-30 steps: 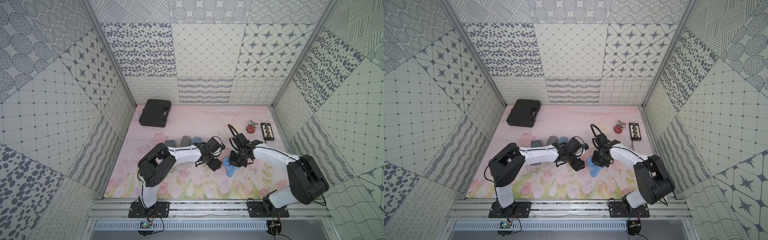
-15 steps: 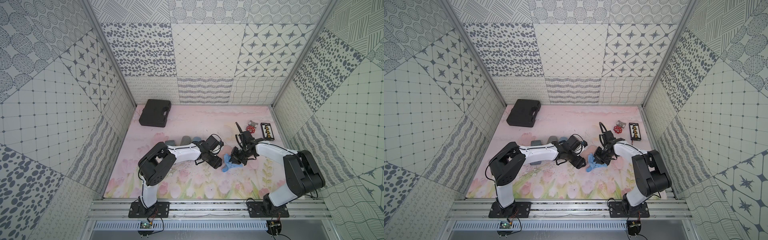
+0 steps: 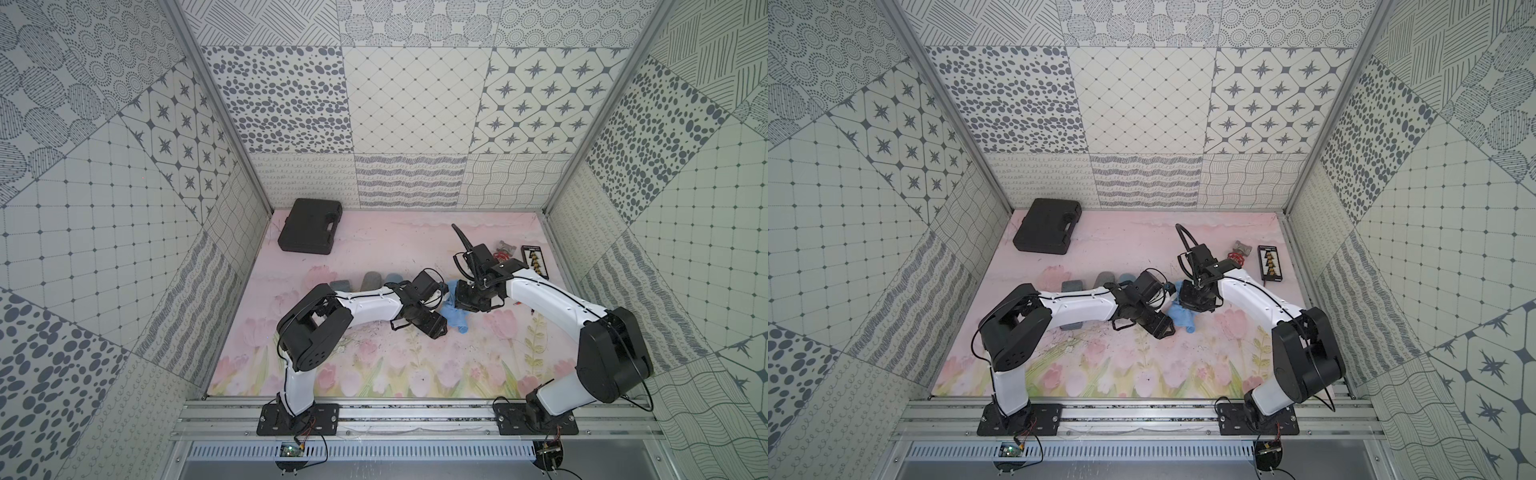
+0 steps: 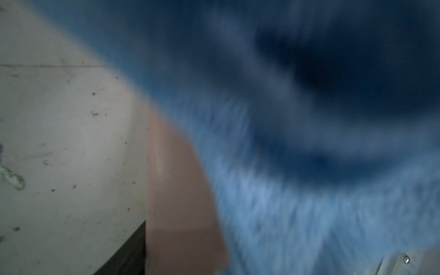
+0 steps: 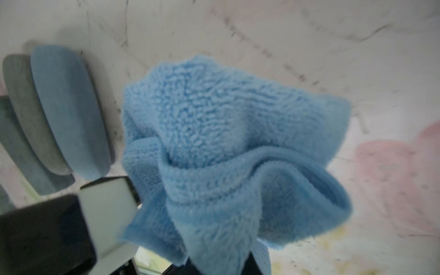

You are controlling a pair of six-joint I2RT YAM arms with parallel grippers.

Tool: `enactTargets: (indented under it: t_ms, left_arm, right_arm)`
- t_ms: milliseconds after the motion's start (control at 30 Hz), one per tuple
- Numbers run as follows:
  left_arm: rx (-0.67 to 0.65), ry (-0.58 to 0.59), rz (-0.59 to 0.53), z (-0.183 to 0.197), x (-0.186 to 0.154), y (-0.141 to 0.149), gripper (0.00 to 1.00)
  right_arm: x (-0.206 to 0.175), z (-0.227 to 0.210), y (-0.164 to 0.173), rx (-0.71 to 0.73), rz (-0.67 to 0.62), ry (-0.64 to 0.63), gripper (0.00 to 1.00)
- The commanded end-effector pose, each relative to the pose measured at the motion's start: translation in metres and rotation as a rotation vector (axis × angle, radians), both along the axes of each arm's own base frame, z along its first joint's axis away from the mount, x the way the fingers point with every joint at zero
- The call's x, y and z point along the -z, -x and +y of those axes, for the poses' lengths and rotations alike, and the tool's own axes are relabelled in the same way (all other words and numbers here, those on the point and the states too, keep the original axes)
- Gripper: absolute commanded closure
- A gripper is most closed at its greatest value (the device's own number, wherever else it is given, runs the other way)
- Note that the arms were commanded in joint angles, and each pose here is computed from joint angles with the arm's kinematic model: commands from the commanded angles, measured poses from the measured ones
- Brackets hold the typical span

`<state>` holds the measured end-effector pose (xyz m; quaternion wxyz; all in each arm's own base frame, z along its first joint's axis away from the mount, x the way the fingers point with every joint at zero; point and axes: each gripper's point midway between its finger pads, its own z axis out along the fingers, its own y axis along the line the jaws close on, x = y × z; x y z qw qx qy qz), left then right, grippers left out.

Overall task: Wipe the eyeglass case
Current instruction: Wipe the dirt from the eyeglass case.

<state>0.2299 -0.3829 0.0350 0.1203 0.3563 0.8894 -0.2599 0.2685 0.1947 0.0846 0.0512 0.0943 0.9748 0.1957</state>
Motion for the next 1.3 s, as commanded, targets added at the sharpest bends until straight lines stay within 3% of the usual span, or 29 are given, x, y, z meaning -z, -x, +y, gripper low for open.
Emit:
enactTargets:
  t_ms: [0, 100, 200, 300, 400, 567, 767, 967, 1267]
  left_arm:
    - [-0.09, -0.032, 0.157, 0.008, 0.011, 0.017, 0.82]
    - [-0.106, -0.021, 0.166, 0.007, 0.011, 0.017, 0.81]
    - [-0.11, -0.032, 0.158, 0.011, 0.012, 0.017, 0.81]
    - [-0.11, -0.053, 0.149, 0.015, 0.014, 0.017, 0.77]
    - [-0.119, -0.075, 0.15, 0.018, 0.015, 0.016, 0.69]
    - [-0.129, -0.075, 0.17, 0.014, 0.011, 0.015, 0.49]
    - [-0.115, -0.024, 0.202, 0.003, -0.003, 0.018, 0.32]
    - [-0.091, 0.01, 0.237, 0.0, -0.007, 0.026, 0.23]
    - [-0.061, 0.058, 0.258, -0.001, -0.014, 0.035, 0.13]
  right_arm:
    - [0.017, 0.023, 0.005, 0.098, 0.11, -0.189, 1.0]
    - [0.047, -0.016, -0.004, 0.154, 0.141, -0.113, 1.0]
    - [0.055, -0.078, -0.02, 0.123, 0.101, 0.169, 1.0]
    - [0.035, -0.124, -0.036, 0.051, 0.042, 0.447, 1.0]
    - [0.005, -0.143, -0.04, 0.005, -0.014, 0.557, 1.0]
    - [-0.02, -0.131, -0.011, 0.009, -0.01, 0.441, 1.0]
    - [0.02, -0.104, 0.017, 0.08, 0.089, 0.246, 1.0]
    - [0.039, -0.08, -0.009, 0.108, 0.094, 0.141, 1.0]
    - [0.041, -0.067, -0.047, 0.045, 0.081, 0.139, 1.0]
